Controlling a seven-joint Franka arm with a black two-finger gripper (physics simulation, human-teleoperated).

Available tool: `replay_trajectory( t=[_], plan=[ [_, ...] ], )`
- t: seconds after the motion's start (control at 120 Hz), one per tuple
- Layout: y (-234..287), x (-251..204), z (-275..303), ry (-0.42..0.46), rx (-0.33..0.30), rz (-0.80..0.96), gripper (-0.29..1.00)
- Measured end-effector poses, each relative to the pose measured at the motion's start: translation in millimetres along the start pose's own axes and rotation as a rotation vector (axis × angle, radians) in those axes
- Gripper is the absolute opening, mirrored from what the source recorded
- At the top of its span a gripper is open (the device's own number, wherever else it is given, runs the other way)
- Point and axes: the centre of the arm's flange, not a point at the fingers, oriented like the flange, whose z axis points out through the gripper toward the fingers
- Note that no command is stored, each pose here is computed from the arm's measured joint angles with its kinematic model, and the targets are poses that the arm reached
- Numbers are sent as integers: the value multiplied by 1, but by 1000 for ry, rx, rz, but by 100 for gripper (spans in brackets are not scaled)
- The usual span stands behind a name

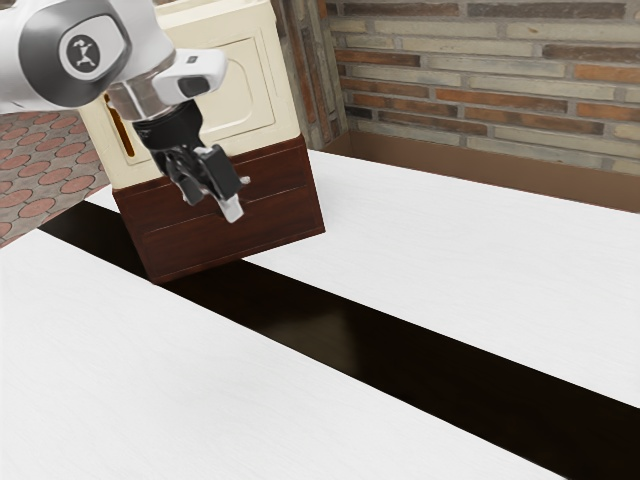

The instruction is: Pull the drawer handle with one arm to open the drawer

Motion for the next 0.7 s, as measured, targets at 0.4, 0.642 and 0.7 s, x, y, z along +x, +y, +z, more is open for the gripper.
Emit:
replay_trajectory(
  t=[0.4, 0.642, 0.7],
  plan=[
    [-7, -40, -125, 138, 166, -12, 70],
    [27, -26, -102, 61, 198, 202, 70],
    [26, -23, -86, 35, 193, 242, 70]
  ],
)
